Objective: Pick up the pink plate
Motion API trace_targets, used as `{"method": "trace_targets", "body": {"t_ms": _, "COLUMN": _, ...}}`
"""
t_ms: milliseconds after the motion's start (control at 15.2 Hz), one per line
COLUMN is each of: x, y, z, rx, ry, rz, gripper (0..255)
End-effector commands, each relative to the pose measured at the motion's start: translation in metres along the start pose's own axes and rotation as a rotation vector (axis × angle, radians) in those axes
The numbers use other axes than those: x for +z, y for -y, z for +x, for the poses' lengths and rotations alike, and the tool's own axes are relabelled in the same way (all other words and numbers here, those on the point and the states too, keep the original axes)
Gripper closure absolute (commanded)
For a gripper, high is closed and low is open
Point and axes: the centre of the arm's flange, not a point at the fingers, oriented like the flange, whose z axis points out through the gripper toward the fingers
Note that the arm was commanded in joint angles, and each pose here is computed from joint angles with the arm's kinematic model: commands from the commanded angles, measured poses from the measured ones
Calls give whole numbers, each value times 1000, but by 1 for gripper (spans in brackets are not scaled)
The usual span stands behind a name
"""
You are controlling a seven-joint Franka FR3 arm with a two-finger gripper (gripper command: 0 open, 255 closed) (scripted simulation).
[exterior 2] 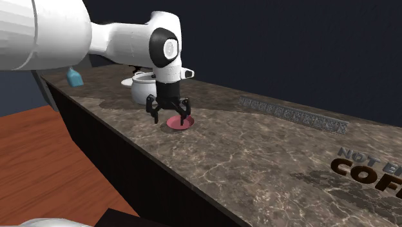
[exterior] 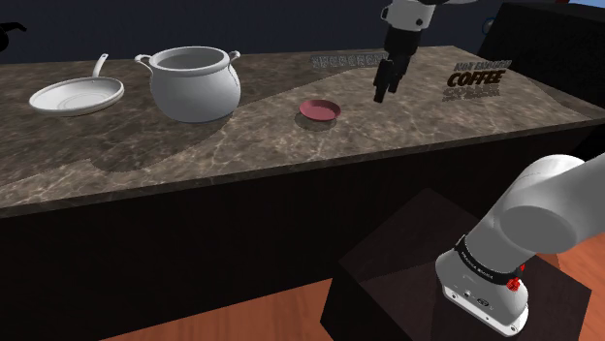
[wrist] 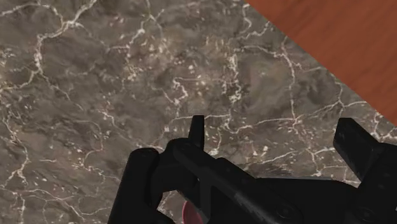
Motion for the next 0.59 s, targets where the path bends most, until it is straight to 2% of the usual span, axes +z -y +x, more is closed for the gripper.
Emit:
{"method": "trace_targets", "body": {"t_ms": 0, "x": 6, "y": -20, "z": 25, "rx": -36, "ry": 4, "rz": 34, "gripper": 0}}
{"method": "trace_targets", "body": {"t_ms": 528, "x": 29, "y": -79, "z": 126, "rx": -175, "ry": 19, "rz": 172, "gripper": 0}}
